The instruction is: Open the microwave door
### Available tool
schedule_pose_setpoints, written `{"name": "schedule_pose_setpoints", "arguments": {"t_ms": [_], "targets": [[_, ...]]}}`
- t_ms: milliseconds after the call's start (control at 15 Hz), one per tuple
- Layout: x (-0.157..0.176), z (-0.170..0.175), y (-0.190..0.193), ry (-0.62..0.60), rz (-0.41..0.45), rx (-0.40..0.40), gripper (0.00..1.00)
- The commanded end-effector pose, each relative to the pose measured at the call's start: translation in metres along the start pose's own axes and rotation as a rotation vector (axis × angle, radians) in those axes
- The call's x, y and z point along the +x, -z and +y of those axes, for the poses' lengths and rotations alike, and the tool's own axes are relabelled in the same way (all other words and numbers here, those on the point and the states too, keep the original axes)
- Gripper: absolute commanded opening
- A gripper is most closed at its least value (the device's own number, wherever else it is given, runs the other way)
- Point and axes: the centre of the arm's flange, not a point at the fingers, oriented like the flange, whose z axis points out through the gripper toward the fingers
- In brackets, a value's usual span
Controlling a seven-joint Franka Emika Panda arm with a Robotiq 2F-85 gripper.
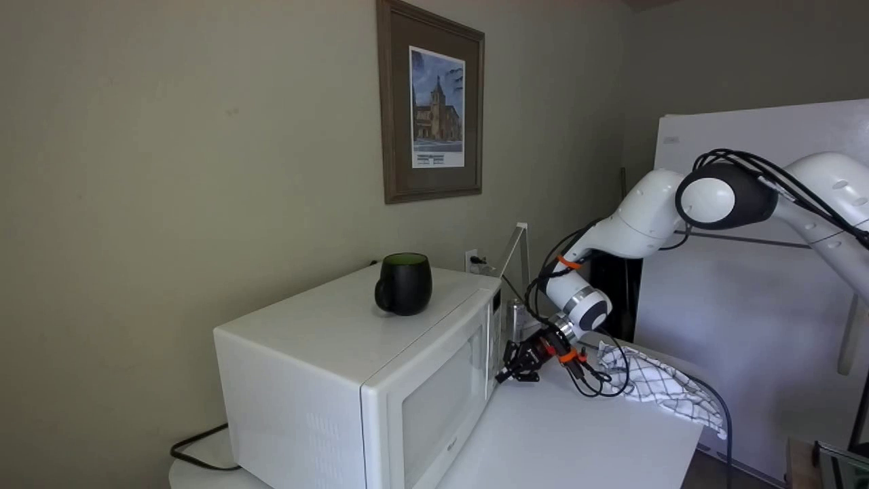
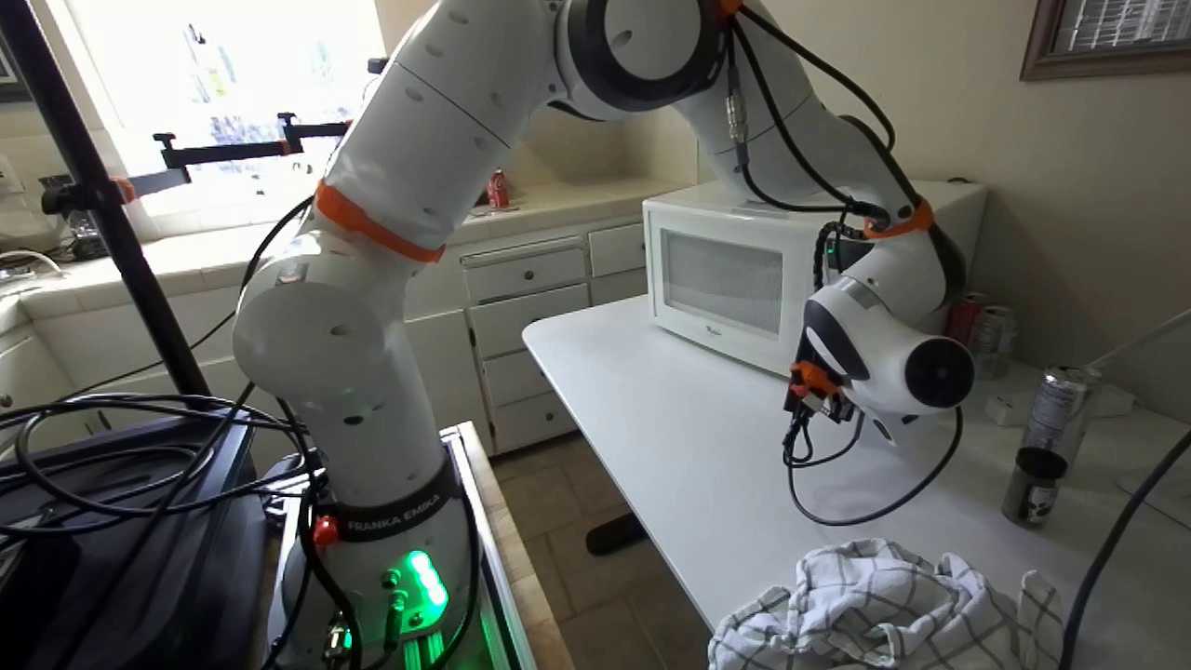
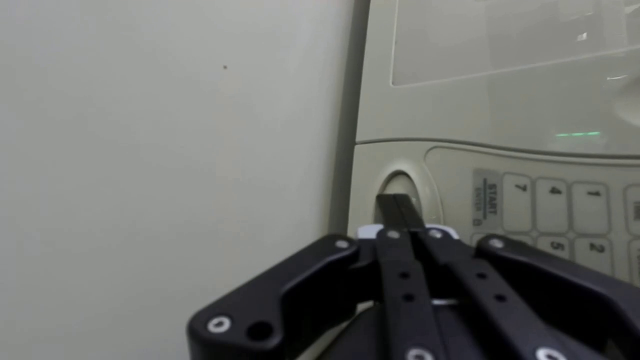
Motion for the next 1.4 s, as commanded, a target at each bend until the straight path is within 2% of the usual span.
{"name": "schedule_pose_setpoints", "arguments": {"t_ms": [0,600,733,1000,1333], "targets": [[0.01,0.004,-0.017,-0.006,0.047,0.047,0.0],[0.004,0.01,-0.019,-0.001,0.108,0.201,0.0],[0.003,0.015,-0.02,-0.012,0.096,0.195,0.0],[-0.004,0.021,-0.009,-0.05,0.01,0.043,0.0],[-0.007,0.017,0.04,0.021,-0.05,-0.165,0.0]]}}
